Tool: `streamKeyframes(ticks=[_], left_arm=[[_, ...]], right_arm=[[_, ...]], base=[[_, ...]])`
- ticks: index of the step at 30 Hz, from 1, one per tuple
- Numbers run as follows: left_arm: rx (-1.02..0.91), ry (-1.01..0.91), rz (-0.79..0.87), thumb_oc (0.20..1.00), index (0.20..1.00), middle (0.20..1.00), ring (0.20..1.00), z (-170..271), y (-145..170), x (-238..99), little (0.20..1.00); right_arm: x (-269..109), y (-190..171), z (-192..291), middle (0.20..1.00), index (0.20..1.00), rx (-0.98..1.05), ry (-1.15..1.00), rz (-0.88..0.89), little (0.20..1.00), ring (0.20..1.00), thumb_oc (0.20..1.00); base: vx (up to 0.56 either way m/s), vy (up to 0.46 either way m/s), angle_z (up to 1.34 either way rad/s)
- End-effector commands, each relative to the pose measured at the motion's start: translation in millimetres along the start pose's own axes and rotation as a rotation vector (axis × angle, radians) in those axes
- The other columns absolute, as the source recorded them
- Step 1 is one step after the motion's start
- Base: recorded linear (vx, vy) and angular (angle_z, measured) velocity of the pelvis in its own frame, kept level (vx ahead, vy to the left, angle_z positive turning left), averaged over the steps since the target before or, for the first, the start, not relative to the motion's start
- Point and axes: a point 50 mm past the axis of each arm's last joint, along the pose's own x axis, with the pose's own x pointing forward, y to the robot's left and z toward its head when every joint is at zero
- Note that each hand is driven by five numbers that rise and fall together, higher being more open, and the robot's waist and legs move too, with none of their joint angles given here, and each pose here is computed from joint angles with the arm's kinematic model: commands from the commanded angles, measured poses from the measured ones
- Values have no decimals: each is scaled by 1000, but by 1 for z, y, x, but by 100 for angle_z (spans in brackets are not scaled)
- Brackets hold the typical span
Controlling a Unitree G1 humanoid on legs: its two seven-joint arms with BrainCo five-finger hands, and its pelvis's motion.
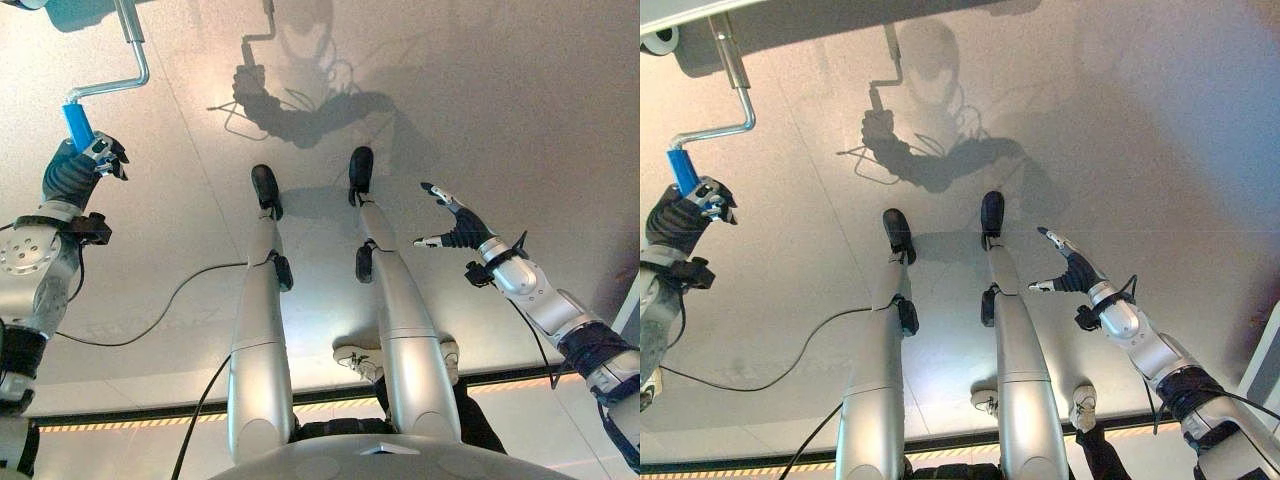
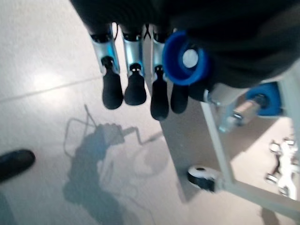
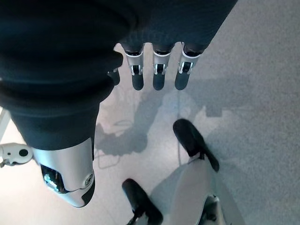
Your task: Raise the hospital bed
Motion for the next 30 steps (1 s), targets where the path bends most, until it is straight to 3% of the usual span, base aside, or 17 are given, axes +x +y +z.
streamKeyframes(ticks=[1, 7, 30], left_arm=[[93, 240, 117, 200, 200, 200, 200, -32, 48, -84, 200], [27, 172, -93, 200, 200, 200, 200, -14, 7, -79, 200], [-179, 72, -691, 200, 200, 200, 200, 32, -96, -78, 200]], right_arm=[[-24, 2, -23, 1000, 1000, -30, 91, 18, 1000, 1000, 1000], [-23, 3, -29, 1000, 1000, -53, 119, 21, 1000, 1000, 1000], [-17, 23, -38, 1000, 1000, -57, 157, 122, 1000, 1000, 1000]], base=[[0, 0, 0], [0, 0, 0], [0, 0, 0]])
